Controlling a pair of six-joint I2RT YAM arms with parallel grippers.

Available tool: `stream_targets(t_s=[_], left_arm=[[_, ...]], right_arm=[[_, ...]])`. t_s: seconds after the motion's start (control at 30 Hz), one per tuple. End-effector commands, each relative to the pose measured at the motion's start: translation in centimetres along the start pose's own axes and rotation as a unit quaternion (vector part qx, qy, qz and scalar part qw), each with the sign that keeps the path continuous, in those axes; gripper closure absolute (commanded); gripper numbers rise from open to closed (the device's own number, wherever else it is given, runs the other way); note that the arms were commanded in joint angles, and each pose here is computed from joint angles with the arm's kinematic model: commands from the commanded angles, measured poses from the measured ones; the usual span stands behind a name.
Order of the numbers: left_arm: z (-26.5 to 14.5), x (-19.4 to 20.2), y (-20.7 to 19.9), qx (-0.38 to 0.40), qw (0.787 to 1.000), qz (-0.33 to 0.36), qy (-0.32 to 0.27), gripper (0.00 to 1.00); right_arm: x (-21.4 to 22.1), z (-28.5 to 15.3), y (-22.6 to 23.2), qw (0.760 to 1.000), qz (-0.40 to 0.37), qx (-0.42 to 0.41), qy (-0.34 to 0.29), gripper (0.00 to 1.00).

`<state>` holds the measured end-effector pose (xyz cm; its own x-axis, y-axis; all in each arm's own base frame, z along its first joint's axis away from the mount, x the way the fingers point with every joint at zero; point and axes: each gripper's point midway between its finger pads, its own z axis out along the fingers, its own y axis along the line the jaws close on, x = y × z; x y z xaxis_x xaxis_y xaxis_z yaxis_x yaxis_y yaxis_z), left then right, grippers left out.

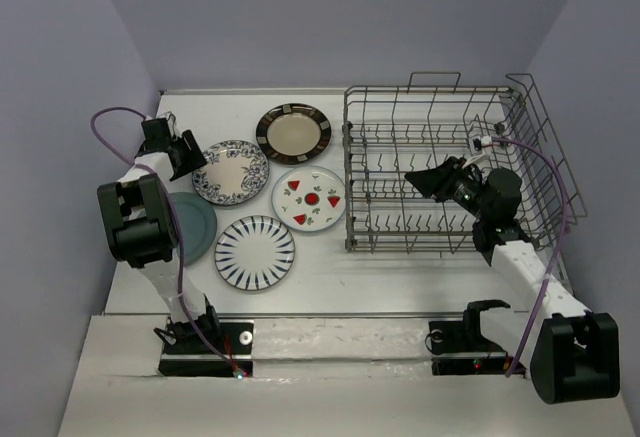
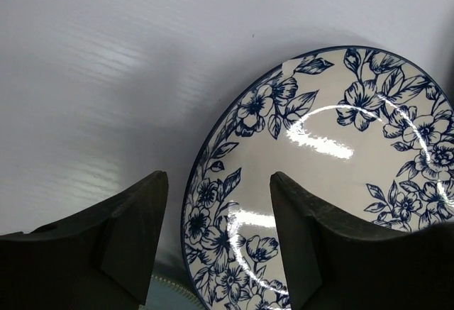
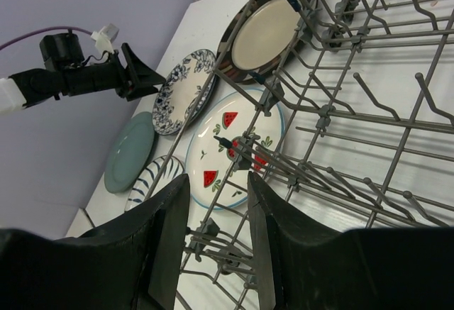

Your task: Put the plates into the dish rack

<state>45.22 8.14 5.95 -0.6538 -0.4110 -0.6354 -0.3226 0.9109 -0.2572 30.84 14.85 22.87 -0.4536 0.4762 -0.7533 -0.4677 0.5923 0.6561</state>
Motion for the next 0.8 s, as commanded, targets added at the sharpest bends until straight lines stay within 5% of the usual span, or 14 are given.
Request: stream_targets(t_s=[0.0,0.33,0.4,0.47,0.57,0.77], left_arm=[[0.5,-0.8,-1.3,0.046,0.999,0.015,0.014,0.31],[3.7,3.0,0.4,0.034,0.995,0.018,0.089,0.44],[4.0,3.6,0.6,0.031,0.994,0.020,0.101,0.53],[4.2,3.5,0.8,0.029,0.994,0.020,0.101,0.76],[4.0,3.2,1.1,0.020,0.995,0.022,0.098,0.94],[2.9,1.7,1.4,0.009,0.997,0.011,0.080,0.94]], right_arm=[[-1.7,0.7,1.7,0.999,-0.035,-0.028,-0.015,0.56],[-1.1,1.3,1.6,0.999,-0.039,-0.024,-0.005,0.59],[-1.1,1.4,1.4,0.999,-0.041,-0.020,-0.005,0.59],[-1.2,1.4,1.1,0.999,-0.043,-0.012,-0.008,0.59],[-1.0,1.6,1.1,0.999,-0.044,-0.010,-0.005,0.59],[-1.0,1.6,0.8,0.999,-0.045,-0.003,-0.005,0.59]])
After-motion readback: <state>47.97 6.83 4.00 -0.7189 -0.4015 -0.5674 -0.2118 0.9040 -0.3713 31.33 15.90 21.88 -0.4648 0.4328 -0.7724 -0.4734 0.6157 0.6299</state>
